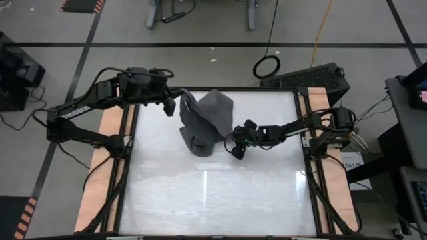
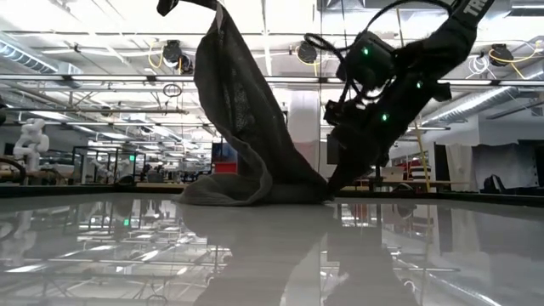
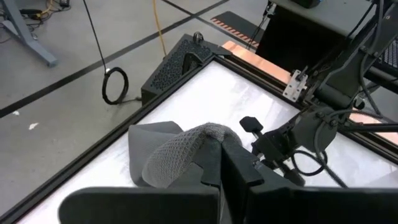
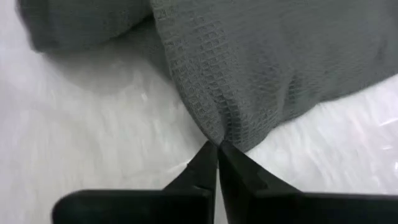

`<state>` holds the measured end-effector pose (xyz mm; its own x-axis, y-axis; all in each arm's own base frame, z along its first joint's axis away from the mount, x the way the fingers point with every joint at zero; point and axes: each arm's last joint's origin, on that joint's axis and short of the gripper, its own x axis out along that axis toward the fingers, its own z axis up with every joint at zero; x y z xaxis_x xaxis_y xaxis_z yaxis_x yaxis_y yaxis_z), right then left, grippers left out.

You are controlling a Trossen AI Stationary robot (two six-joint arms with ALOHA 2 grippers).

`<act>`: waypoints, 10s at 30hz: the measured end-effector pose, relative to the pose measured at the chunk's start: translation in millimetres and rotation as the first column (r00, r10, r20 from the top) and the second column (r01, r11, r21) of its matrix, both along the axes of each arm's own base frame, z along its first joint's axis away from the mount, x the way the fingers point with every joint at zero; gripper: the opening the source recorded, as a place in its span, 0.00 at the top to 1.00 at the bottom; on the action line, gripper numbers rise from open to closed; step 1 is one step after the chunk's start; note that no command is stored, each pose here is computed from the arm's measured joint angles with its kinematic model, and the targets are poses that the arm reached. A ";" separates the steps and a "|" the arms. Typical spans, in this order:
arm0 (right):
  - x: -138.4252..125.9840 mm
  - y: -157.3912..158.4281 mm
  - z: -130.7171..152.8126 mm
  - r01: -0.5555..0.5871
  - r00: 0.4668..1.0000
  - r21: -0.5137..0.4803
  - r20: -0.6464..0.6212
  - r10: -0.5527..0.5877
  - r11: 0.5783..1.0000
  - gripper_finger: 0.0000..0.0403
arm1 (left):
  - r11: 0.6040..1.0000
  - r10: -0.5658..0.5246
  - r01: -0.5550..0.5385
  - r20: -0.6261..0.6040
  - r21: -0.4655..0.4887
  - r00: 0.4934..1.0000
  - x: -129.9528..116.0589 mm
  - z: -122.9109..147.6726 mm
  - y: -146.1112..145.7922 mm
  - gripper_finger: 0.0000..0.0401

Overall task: Roll towel
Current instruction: Roll the gray towel

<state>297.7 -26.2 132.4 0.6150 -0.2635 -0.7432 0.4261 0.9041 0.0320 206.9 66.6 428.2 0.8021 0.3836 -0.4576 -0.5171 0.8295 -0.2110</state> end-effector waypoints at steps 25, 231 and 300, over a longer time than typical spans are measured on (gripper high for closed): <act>-8.4 -3.6 266.2 0.259 0.954 -0.186 0.203 -0.221 0.948 1.00 | 0.982 -0.162 0.088 0.509 0.167 0.845 -8.7 58.4 -6.8 1.00; -73.7 -170.0 261.8 0.444 0.895 -0.304 0.110 -0.432 0.843 1.00 | 0.961 0.139 -0.023 -0.409 0.275 0.902 29.5 -17.1 155.3 1.00; -146.9 -95.3 158.9 0.229 0.822 0.449 -0.564 0.075 0.864 1.00 | 0.862 -0.506 0.425 -0.514 -0.276 0.693 76.6 -66.9 39.0 1.00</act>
